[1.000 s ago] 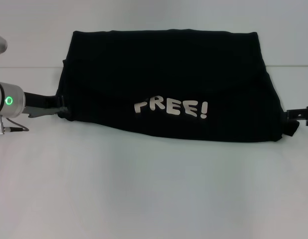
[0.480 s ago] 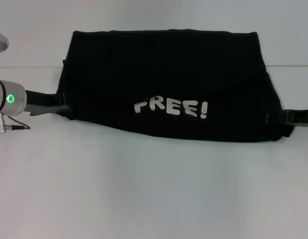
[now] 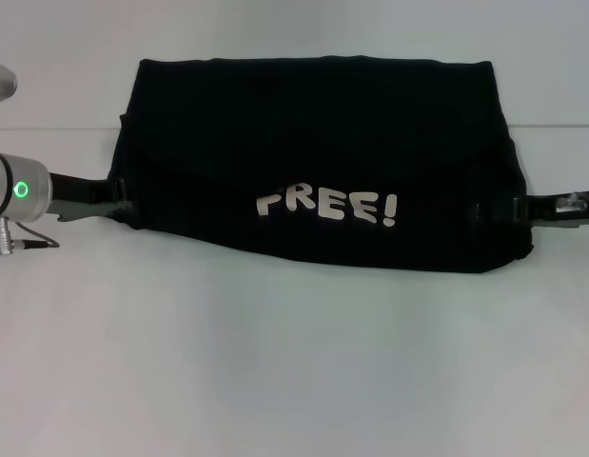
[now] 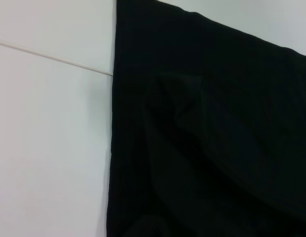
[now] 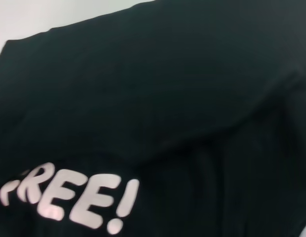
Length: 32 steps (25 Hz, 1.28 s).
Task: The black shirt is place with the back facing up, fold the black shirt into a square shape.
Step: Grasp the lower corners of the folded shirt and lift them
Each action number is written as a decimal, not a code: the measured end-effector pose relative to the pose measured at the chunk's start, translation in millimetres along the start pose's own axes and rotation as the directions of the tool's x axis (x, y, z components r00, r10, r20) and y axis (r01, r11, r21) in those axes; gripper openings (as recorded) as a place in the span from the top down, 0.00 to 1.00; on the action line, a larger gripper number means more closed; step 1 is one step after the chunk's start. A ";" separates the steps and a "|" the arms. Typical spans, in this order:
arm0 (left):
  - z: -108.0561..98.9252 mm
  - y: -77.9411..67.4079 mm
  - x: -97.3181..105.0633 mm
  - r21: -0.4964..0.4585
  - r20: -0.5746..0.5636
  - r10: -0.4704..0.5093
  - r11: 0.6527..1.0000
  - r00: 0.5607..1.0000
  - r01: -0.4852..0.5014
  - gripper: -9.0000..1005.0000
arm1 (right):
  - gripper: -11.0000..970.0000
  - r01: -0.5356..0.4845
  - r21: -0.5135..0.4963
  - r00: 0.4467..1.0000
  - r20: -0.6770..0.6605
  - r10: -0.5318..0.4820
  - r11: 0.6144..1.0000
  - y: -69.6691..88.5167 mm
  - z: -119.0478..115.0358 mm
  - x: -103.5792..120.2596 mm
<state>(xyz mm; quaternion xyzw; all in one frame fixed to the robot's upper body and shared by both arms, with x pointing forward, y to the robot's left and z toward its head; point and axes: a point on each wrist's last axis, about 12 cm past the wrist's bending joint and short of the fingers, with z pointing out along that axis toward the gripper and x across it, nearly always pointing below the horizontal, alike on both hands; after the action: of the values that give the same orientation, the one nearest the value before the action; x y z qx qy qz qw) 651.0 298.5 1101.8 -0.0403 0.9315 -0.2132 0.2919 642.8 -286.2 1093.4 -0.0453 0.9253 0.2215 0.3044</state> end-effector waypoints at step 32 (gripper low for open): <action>1.9 -0.6 1.2 -0.005 0.008 -0.002 1.000 1.000 0.002 0.95 | 0.06 0.047 -0.070 0.999 -0.024 -0.049 0.996 11.5 8.3 6.7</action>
<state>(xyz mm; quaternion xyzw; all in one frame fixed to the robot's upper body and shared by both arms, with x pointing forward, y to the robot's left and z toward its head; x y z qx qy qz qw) 651.0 296.9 1100.0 -0.0429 0.9308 -0.2111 0.2952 639.3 -271.9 1087.9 -0.0808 0.9195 0.2454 0.2962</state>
